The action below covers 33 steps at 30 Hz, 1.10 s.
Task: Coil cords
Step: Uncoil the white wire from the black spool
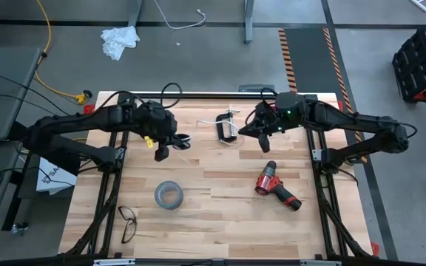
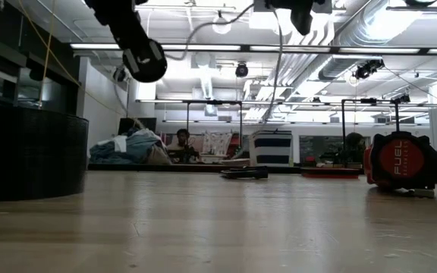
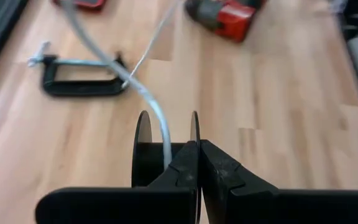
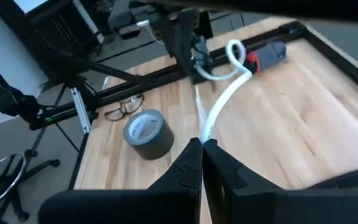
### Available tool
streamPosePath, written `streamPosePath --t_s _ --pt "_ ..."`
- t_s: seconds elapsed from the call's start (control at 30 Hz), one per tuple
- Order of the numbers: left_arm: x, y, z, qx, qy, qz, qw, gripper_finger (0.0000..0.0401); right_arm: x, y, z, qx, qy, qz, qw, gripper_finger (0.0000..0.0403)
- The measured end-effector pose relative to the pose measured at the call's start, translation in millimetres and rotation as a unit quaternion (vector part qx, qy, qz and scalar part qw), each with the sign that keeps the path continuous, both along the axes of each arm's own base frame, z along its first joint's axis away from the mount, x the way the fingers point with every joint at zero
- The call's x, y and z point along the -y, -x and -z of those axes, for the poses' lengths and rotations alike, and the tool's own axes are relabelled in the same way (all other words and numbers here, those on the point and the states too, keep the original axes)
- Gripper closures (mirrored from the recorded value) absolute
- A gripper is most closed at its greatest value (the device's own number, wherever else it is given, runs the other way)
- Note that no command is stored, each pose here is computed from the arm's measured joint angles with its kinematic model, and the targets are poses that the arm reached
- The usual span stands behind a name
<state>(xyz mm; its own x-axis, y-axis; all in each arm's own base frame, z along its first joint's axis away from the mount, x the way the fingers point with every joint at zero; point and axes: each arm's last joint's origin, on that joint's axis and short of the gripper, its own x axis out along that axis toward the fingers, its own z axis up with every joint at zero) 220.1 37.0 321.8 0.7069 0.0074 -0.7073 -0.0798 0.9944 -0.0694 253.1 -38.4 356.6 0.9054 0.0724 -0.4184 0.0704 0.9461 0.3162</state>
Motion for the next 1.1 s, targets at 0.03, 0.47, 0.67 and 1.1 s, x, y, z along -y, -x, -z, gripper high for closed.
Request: streamPosePath --t_s 0.03,0.47,0.67,1.1 --pt "-1 -1 1 -0.003 -0.008 -0.008 1.000 0.0401 0 2 2 -0.013 -0.005 0.001 1.000 0.0403" --pt "-9 -29 39 -0.088 -0.015 -0.057 0.994 0.0354 -12 34 36 -0.257 -0.070 0.010 0.964 0.0390" --pt "-12 -44 61 -0.130 0.009 -0.068 0.989 0.0296 -13 44 44 -0.324 -0.061 0.020 0.944 0.0320" --pt "3 -53 78 -0.158 0.080 -0.053 0.983 0.0196 -11 54 52 -0.381 -0.018 0.064 0.922 0.0204"
